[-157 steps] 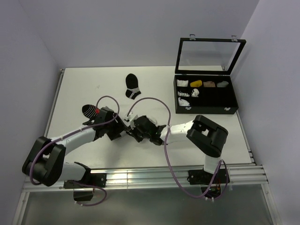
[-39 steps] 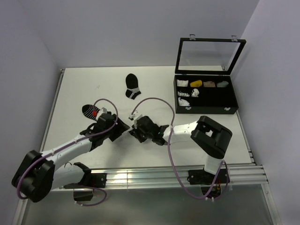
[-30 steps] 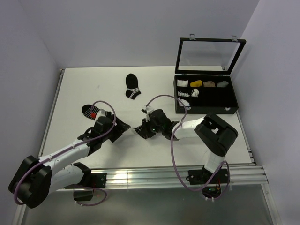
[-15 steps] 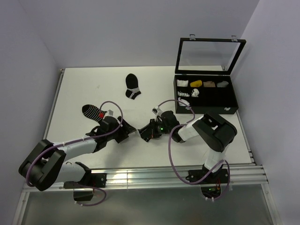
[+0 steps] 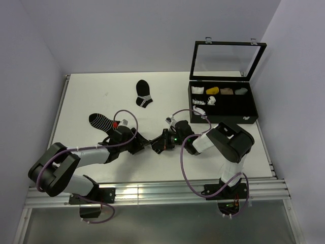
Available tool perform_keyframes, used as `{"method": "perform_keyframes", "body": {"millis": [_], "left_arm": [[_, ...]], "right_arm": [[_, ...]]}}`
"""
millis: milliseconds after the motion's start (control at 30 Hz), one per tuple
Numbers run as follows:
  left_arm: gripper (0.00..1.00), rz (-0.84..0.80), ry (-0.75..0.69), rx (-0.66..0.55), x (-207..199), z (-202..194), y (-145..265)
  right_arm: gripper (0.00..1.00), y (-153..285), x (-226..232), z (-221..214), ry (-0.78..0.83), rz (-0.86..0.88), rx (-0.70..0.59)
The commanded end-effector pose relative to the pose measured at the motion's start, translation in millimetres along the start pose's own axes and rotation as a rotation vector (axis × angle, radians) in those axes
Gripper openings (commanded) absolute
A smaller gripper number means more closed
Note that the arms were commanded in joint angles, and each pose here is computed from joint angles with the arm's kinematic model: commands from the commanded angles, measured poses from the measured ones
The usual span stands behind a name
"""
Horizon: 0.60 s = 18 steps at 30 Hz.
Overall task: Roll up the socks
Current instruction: Roll the sock at the center of the board.
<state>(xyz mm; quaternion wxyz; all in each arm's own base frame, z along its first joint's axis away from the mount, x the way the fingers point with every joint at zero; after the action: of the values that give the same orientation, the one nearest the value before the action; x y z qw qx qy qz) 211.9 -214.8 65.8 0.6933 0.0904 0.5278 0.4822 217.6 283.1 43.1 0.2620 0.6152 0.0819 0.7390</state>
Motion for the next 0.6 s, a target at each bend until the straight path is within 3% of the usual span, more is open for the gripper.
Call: {"method": "perform_keyframes", "body": {"millis": [0,333,433,567], "left_arm": [[0.55,0.022,-0.037,0.015,2.0,-1.3,-9.4],[0.42,0.051,-0.045,0.043,4.4,-3.6,-20.9],[0.32,0.045,-0.055,0.053,3.2,-4.6,-21.8],[0.03,0.056,-0.068,0.055,3.1,-3.7,-22.4]], "right_arm": [[0.00,0.5,-5.6,0.2,-0.006,-0.008,-0.004],[0.00,0.1,-3.1,0.5,0.017,-0.001,0.007],[0.02,0.6,-2.3,3.3,0.030,-0.019,0.001],[0.23,8.5,2.8,9.1,0.083,-0.045,-0.043]]}}
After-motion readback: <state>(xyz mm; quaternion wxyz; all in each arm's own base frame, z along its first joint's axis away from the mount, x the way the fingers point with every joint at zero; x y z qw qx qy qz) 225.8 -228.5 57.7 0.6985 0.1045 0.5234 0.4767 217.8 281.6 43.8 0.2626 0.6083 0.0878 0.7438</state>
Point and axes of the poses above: each gripper's point midway between its finger pads, its own y axis back along the fingers, its own x axis along the line the jaws close on, z = x × y, the point moved 5 cm from there along y, back along the fingers, and after that the axes turned 14 degrees about -y, right-handed, at the moved point
